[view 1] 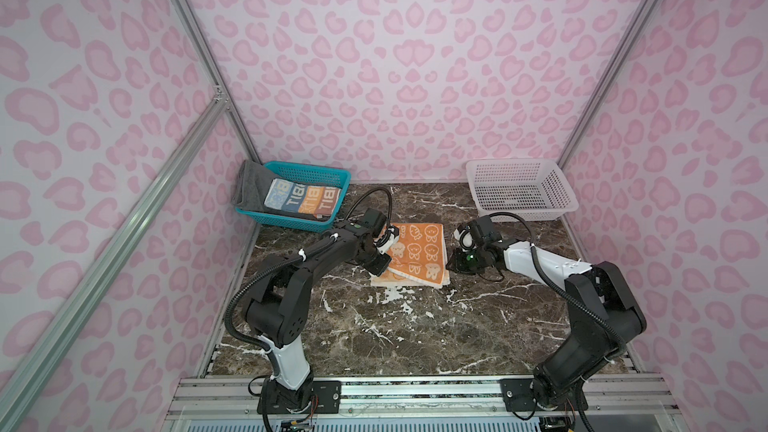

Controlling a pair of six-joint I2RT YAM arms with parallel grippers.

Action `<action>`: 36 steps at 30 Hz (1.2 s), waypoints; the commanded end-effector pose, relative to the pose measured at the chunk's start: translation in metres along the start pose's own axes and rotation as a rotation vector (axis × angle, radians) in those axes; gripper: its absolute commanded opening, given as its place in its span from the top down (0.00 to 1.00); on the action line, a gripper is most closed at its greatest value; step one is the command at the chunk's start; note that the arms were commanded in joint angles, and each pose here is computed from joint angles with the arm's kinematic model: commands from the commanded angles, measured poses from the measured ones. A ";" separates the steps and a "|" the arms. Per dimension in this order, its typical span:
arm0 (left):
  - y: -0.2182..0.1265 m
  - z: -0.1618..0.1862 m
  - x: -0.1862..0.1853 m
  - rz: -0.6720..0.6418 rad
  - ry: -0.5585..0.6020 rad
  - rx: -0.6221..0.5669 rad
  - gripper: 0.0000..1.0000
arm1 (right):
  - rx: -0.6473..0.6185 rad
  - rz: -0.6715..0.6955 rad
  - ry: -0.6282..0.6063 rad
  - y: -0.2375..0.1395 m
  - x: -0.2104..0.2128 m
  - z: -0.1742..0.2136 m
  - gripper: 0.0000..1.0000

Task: Fold and stack the towels

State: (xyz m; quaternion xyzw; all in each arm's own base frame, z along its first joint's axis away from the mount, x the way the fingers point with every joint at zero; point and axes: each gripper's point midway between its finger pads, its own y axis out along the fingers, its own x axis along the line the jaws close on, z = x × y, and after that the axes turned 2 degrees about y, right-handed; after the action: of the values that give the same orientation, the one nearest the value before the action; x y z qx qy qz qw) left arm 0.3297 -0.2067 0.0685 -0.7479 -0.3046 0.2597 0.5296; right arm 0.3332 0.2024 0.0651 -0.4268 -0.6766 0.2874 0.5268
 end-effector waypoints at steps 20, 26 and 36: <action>-0.020 -0.019 -0.009 0.018 -0.097 -0.102 0.55 | 0.086 0.183 -0.050 0.021 -0.008 0.031 0.62; -0.024 -0.031 0.017 -0.054 -0.235 -0.155 0.60 | 0.135 0.208 -0.029 0.030 -0.011 0.047 0.59; -0.031 -0.035 0.040 -0.042 -0.410 -0.201 0.60 | 0.170 0.224 0.003 0.039 -0.008 0.060 0.64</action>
State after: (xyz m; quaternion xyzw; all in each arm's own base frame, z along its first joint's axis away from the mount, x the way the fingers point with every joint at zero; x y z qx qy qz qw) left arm 0.3711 -0.1922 0.0997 -0.7258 -0.4336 0.3416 0.4104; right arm 0.2936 0.2222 0.0202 -0.4480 -0.6186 0.3873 0.5164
